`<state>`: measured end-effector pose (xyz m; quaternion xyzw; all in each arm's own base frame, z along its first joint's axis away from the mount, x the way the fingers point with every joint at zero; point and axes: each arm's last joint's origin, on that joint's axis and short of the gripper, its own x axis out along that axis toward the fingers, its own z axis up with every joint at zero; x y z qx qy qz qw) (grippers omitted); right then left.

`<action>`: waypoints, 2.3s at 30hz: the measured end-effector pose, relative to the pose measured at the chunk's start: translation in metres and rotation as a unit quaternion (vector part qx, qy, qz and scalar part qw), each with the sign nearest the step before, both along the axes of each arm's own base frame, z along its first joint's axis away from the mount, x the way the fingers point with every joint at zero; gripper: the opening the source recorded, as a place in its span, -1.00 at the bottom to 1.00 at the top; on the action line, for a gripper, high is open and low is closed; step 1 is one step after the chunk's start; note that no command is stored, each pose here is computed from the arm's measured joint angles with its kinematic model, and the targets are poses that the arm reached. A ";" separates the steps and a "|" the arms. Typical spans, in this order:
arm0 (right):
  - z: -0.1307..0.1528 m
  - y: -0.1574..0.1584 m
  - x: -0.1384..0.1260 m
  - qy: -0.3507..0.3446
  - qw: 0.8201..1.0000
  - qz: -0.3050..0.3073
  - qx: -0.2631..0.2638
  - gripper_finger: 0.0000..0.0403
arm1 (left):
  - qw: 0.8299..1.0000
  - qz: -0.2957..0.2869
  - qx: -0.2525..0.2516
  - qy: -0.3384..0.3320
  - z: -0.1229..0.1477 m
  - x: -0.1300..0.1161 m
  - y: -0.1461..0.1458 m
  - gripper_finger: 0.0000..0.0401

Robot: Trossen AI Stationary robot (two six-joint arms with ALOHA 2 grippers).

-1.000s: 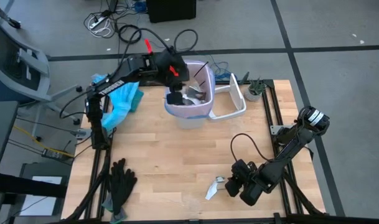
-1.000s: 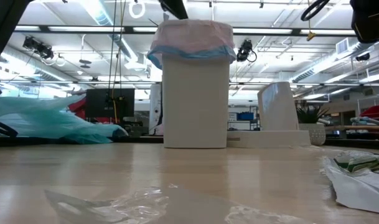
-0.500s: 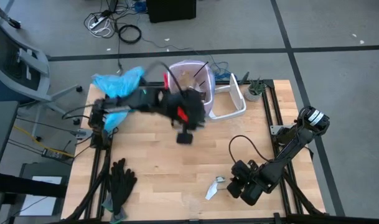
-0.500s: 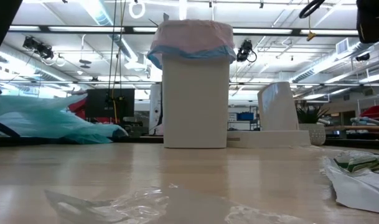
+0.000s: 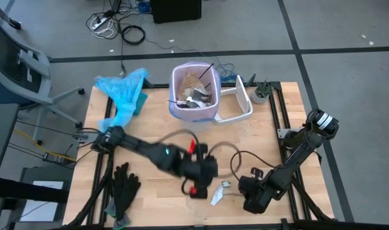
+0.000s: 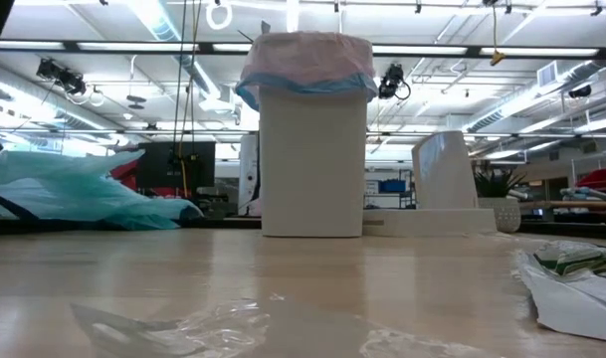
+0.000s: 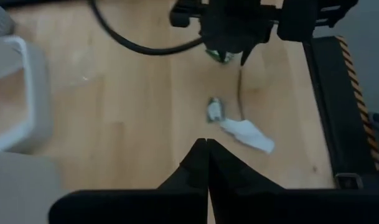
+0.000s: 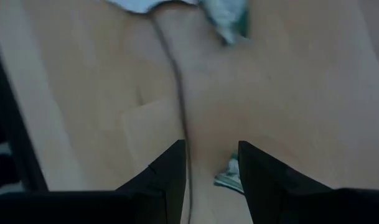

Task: Place trash/remove bag and relplace
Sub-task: Put the clear cellophane and left green plastic material into the trash bin

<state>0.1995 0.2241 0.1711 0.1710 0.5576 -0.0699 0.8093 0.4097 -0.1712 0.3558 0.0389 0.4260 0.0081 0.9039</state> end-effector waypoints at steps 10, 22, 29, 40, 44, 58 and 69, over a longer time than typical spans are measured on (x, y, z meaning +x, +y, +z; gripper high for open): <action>0.013 0.012 0.008 -0.026 0.993 0.113 0.029 -0.34 | 0.996 0.079 -0.042 -0.026 -0.060 0.000 -0.089 -0.99; 0.033 0.017 0.030 -0.104 0.976 0.188 0.030 -0.34 | 0.991 0.120 -0.066 -0.014 -0.118 -0.003 -0.121 -1.00; 0.034 0.008 0.039 -0.116 0.971 0.211 0.007 -0.34 | 0.987 0.081 -0.125 0.059 -0.195 -0.012 -0.119 -1.00; 0.032 -0.017 0.059 -0.108 0.980 0.167 -0.011 -0.30 | 0.992 0.071 -0.100 0.036 -0.169 -0.058 -0.042 -1.00; 0.031 -0.032 0.067 -0.091 0.988 0.122 -0.010 -0.18 | 0.989 0.086 -0.117 0.001 -0.156 -0.089 -0.005 -1.00; 0.019 -0.039 0.067 -0.096 0.982 0.160 -0.027 0.55 | 0.986 0.103 -0.126 -0.036 -0.142 -0.153 0.055 -1.00; -0.001 -0.040 0.056 -0.110 0.971 0.199 -0.077 0.71 | 0.986 0.099 -0.128 -0.031 -0.142 -0.153 0.056 -1.00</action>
